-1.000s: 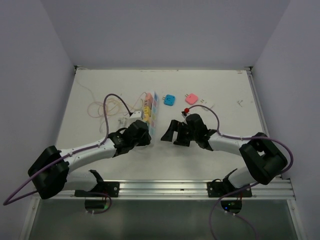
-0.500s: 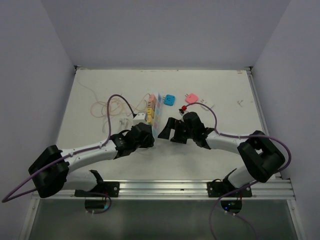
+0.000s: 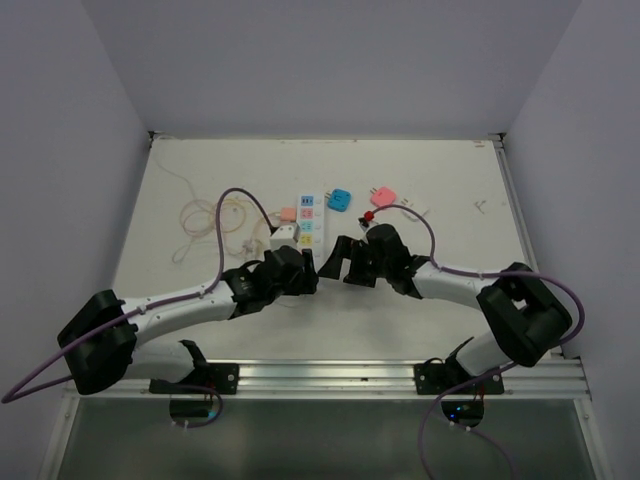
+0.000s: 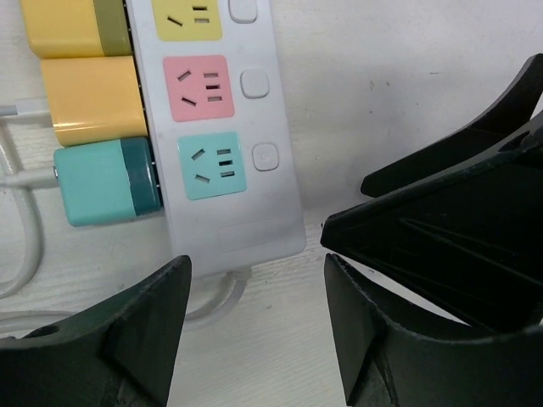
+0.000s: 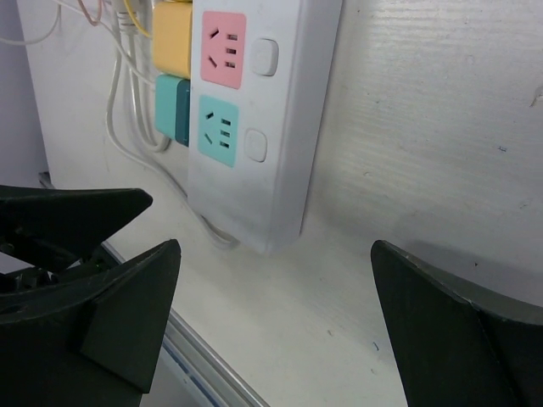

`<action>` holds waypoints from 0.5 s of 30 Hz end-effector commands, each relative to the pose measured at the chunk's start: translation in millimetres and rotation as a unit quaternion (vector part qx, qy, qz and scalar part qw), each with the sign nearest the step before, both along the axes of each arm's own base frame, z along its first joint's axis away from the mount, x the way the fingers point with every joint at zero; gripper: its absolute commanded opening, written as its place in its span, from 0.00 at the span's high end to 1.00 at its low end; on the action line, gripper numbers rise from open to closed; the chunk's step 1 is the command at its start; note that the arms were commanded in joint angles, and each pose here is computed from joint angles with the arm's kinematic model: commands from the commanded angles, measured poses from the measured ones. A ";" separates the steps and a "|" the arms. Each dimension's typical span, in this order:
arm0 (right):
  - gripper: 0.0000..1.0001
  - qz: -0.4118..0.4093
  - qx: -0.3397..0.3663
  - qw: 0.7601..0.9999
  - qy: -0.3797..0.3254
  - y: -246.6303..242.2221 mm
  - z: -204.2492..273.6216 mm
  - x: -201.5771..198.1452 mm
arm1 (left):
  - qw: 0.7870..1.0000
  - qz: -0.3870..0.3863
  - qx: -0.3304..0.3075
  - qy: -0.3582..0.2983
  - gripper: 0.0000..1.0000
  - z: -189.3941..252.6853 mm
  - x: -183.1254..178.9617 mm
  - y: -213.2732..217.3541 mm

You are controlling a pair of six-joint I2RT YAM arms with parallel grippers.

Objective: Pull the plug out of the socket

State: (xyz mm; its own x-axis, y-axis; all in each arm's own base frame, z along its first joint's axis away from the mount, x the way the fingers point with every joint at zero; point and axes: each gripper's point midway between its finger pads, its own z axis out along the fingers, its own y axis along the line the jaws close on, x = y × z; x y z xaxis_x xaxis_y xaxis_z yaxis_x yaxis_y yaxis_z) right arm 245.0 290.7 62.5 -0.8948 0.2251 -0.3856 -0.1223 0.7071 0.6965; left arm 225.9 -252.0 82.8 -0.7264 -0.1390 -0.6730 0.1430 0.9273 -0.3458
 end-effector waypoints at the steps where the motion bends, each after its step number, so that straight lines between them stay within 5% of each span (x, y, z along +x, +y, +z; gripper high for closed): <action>1: 0.01 0.001 -0.026 0.999 -0.046 -7.4 14.1 8.2 | 0.998 0.029 -0.034 -0.032 0.32 26.0 13.0 -5.9; 12: 0.01 0.033 -0.172 0.979 -0.101 0.8 21.5 1.3 | 0.991 0.091 -0.059 -0.074 0.01 84.3 45.2 56.8; 15: 0.01 0.027 -0.227 0.966 -0.117 8.4 26.2 0.6 | 0.991 0.100 -0.051 -0.074 0.00 89.7 52.9 79.3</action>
State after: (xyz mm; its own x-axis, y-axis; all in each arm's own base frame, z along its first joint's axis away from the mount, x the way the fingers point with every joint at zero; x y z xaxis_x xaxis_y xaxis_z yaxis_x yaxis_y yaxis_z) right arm 239.6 309.2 91.3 -0.8095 0.0101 -0.5871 -0.3047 0.8474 0.4348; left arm 276.7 -184.4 158.2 -0.5642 -0.3707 -0.7377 -0.0123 0.8972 -0.4415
